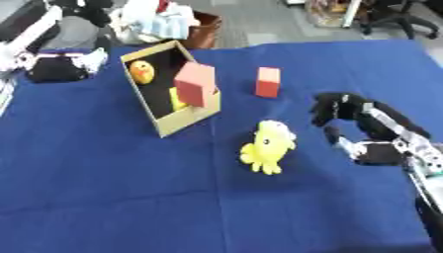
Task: Pick up objects on the table and place them in the box.
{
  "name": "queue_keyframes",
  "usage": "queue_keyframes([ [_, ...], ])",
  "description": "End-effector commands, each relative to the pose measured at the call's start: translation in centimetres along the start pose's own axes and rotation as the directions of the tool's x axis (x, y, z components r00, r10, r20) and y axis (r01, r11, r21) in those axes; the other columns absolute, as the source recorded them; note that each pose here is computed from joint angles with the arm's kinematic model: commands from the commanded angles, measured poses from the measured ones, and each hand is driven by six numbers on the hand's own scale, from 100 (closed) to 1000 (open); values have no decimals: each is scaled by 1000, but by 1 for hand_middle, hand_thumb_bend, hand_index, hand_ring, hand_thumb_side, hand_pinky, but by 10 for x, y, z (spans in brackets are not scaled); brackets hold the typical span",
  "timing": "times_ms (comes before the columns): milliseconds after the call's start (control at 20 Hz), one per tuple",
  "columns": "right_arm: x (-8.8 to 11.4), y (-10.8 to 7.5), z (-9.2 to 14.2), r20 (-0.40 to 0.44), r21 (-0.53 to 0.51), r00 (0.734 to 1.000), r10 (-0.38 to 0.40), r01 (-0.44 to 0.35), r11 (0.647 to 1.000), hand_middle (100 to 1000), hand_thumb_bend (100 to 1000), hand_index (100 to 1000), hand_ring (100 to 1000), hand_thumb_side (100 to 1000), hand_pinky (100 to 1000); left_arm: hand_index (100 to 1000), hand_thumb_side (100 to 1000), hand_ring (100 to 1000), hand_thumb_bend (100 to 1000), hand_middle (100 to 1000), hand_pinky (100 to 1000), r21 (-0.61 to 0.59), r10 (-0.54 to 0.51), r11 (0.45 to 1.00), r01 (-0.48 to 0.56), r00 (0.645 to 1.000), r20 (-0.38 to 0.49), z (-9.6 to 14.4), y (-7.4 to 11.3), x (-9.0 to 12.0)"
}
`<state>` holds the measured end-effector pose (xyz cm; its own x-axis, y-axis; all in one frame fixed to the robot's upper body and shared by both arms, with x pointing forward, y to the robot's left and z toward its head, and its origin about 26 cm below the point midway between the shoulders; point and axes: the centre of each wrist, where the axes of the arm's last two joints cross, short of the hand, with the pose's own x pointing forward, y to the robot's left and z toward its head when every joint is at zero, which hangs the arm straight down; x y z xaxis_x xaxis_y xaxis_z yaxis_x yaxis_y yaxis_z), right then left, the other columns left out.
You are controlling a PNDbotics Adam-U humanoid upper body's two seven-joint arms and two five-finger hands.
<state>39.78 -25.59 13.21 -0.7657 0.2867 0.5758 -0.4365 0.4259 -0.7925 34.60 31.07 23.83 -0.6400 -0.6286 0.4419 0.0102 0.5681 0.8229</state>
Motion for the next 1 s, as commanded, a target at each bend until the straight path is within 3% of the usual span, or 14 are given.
queue_keyframes([
  [50,-7,-18,-1,-29,128,993,117,-112,985,816,100,948,797,209,715,884,504,708,100,644,846,48,60,997,-62,998,33,11,9,15],
  [300,-21,-25,-15,-56,282,961,269,-243,928,878,100,977,870,202,778,883,564,701,100,632,845,52,145,988,-143,989,-21,34,-10,13],
  [550,-31,-21,-33,-42,384,933,358,-316,868,894,100,979,885,222,800,880,586,698,100,627,843,55,189,981,-187,981,-51,42,-22,11],
  [800,-38,-15,-51,1,479,899,439,-386,789,911,100,986,900,251,822,880,574,698,100,627,843,49,194,980,-192,980,-33,43,-26,17],
  [1000,-38,-13,-58,63,555,867,494,-442,705,916,100,985,911,281,840,881,586,698,100,627,844,41,195,980,-194,980,-30,44,-28,18],
])
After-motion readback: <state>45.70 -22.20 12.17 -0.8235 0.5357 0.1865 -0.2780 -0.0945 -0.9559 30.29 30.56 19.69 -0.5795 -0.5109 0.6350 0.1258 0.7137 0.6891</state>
